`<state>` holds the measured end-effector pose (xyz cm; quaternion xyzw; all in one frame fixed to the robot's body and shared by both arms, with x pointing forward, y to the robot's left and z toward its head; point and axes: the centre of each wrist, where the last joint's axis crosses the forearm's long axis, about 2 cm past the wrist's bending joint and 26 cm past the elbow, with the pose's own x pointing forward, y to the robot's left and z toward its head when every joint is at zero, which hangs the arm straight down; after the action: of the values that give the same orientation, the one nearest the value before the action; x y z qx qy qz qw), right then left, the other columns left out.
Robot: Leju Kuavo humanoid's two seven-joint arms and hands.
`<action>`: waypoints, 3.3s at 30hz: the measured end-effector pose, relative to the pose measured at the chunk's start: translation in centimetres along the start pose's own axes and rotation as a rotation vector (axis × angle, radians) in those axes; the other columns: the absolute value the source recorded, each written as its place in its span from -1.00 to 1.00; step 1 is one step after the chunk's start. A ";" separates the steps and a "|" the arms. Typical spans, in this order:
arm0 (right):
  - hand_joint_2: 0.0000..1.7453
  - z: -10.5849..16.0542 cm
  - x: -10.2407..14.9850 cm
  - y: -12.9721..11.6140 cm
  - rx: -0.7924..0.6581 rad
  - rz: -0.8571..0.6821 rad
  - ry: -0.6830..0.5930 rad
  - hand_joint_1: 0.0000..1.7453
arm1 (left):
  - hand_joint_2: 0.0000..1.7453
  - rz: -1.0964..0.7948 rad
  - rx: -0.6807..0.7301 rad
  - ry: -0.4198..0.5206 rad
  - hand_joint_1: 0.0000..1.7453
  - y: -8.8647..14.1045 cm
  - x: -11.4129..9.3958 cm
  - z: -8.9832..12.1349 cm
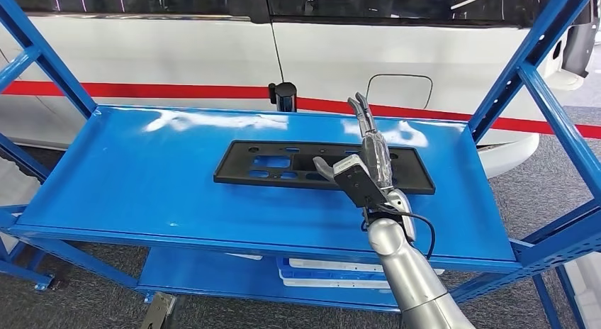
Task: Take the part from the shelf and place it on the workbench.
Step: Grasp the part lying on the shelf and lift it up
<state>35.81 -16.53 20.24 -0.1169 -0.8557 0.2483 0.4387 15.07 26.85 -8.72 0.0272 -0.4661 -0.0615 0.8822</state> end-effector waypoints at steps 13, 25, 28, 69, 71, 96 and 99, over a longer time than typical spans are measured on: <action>1.00 0.3 0.5 1.8 0.099 0.069 -0.024 -1.00 | -1.00 -0.008 0.001 0.022 -1.00 0.9 -0.1 -0.1; 1.00 0.5 0.8 2.2 0.156 0.050 -0.028 -1.00 | -1.00 -0.012 0.050 0.099 -1.00 1.0 -0.4 0.2; 1.00 1.2 1.4 2.5 0.179 0.070 -0.035 -1.00 | -1.00 -0.004 0.112 0.186 -1.00 1.2 -1.4 1.0; 1.00 0.4 -0.7 6.5 0.267 0.726 -0.011 -1.00 | -1.00 0.079 0.279 0.427 -1.00 2.7 -5.5 4.5; 1.00 0.2 -1.5 6.6 0.283 0.743 0.021 -1.00 | -1.00 0.076 0.284 0.428 -1.00 2.6 -5.5 4.5; 1.00 -0.6 -4.3 6.9 0.341 0.858 0.170 1.00 | -1.00 0.058 0.263 0.412 -1.00 2.2 -5.6 4.6; 1.00 -0.5 -4.4 6.9 0.332 0.889 0.160 1.00 | -1.00 0.058 0.262 0.412 -1.00 2.1 -5.6 4.6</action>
<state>38.69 -12.33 13.87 -0.4185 -0.6352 0.5351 0.3675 8.33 29.75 -10.47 0.1398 -0.2812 0.0314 0.9489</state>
